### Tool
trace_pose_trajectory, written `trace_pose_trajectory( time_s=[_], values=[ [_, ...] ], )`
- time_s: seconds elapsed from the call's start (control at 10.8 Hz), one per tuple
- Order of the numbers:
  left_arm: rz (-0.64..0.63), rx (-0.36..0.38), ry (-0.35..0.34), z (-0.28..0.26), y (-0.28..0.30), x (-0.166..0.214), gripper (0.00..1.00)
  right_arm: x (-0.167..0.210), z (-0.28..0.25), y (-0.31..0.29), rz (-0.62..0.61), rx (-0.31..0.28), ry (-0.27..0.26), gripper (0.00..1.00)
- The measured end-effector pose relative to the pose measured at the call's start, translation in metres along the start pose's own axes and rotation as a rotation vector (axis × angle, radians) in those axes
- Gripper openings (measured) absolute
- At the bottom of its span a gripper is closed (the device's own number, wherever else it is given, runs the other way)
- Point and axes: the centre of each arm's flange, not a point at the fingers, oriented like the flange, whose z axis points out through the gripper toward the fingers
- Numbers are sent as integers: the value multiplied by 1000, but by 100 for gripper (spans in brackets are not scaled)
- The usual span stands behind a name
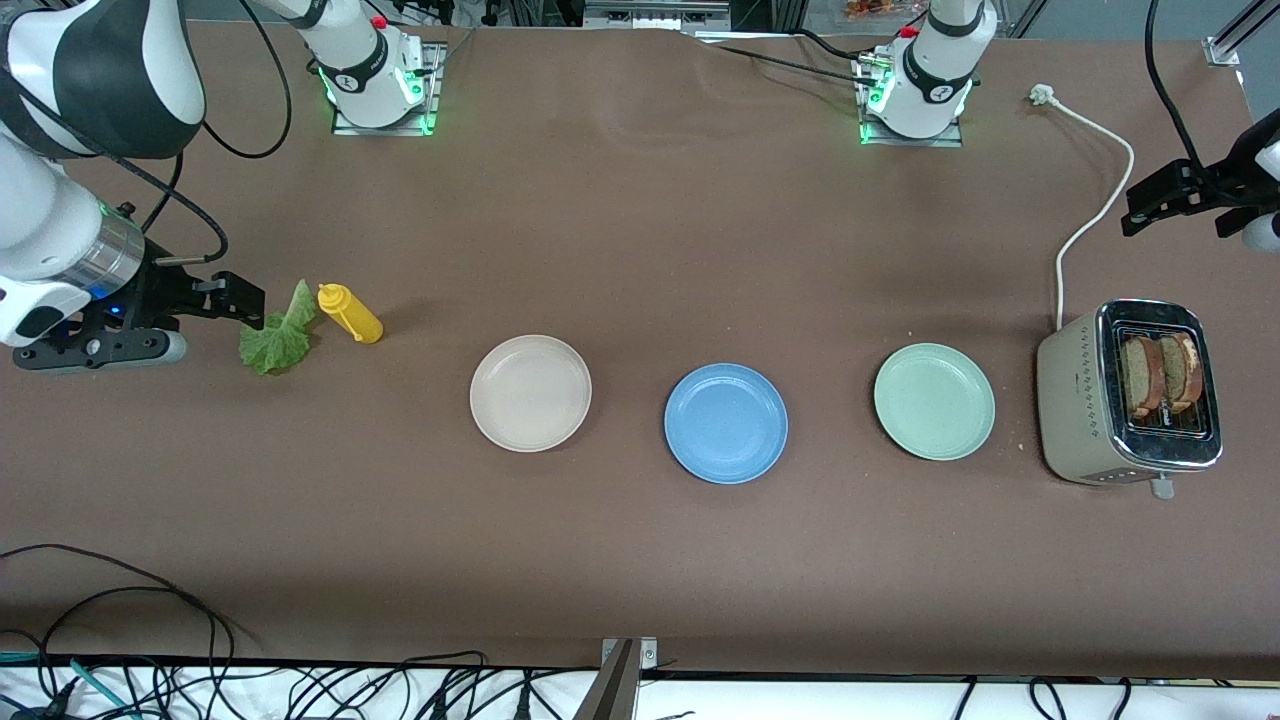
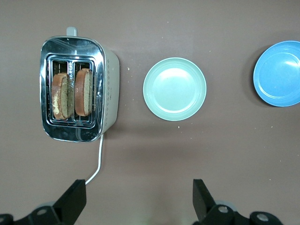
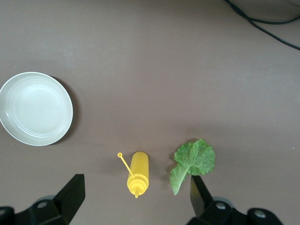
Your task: Make sandwich in blue plate with both arms
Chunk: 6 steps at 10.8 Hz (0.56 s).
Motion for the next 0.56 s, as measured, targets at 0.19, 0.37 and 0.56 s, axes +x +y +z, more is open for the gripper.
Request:
trace_pose_trajectory(
  time_s=[0.19,0.37,0.56],
  values=[
    [0,0,0,0,0,0,100,0,0,0,0,0,0,100],
    [0,0,0,0,0,0,100,0,-1,0,0,1,2,100],
    [0,0,0,0,0,0,100,0,-2,1,2,0,4,100]
  ],
)
